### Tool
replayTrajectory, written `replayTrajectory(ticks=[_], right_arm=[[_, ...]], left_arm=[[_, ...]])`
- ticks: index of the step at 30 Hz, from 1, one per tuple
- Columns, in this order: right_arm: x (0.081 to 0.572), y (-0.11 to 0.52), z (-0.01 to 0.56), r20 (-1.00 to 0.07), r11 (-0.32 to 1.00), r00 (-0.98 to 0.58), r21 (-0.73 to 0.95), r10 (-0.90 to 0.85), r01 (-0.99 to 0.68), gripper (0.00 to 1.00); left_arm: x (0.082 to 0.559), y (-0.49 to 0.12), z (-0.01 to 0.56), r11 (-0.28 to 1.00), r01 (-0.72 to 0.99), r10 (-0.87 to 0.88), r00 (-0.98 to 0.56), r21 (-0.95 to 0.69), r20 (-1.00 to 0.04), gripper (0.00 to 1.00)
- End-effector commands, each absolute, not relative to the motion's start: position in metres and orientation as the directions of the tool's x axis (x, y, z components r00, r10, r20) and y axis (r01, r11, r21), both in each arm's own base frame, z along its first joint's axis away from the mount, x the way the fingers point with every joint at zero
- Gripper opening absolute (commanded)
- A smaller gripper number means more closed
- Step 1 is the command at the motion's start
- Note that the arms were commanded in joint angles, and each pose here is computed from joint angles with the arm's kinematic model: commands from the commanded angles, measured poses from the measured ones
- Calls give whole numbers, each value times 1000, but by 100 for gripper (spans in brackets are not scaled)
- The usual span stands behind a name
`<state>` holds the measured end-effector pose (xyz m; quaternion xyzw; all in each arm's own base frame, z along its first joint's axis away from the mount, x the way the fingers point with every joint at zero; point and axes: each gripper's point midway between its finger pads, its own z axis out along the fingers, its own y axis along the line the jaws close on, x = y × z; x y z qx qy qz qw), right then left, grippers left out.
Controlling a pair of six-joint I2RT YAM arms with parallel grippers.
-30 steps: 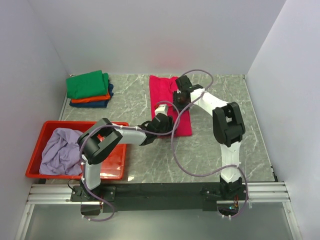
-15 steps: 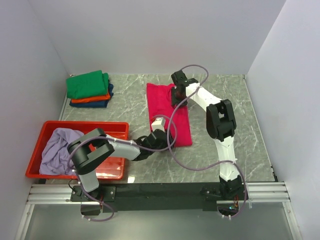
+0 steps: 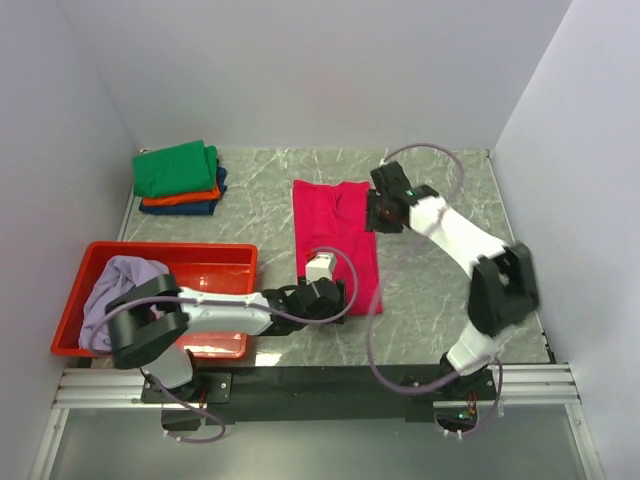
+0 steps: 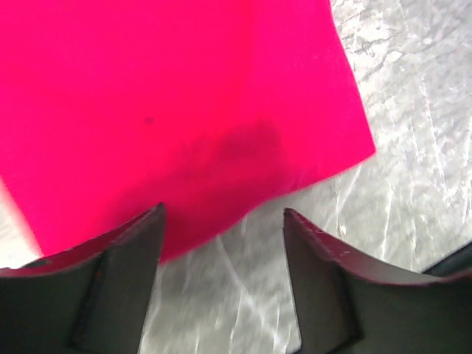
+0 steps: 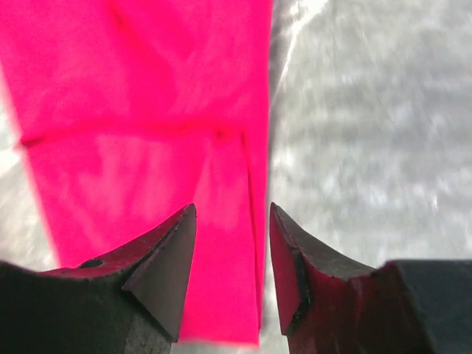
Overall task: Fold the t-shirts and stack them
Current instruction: Fold the tshirt
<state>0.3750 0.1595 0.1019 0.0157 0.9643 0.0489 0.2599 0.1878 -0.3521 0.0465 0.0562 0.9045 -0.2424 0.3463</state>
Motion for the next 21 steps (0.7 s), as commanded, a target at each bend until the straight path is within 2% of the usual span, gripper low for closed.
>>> replayTrajectory(ticks=[1, 2, 3, 5, 11, 21], right_arm=[[348, 161, 123, -587, 991, -805, 132, 82, 5, 52], [338, 158, 132, -605, 989, -790, 148, 98, 9, 53], [322, 151, 116, -579, 992, -810, 128, 90, 19, 54], [306, 150, 118, -593, 988, -798, 154, 107, 19, 55], [253, 153, 91, -552, 980, -827, 198, 106, -6, 55], [214, 155, 58, -492, 983, -866, 182, 84, -8, 55]], left_arm=[[188, -337, 87, 888, 234, -115, -720, -395, -684, 72], [186, -330, 86, 892, 220, -124, -721, -396, -681, 76], [185, -326, 88, 891, 198, -148, -724, -409, -674, 83], [181, -309, 84, 906, 167, -152, -728, -389, -668, 86], [171, -266, 58, 936, 33, -211, -745, -351, -632, 89], [172, -253, 52, 927, -21, -268, -733, -373, -625, 85]])
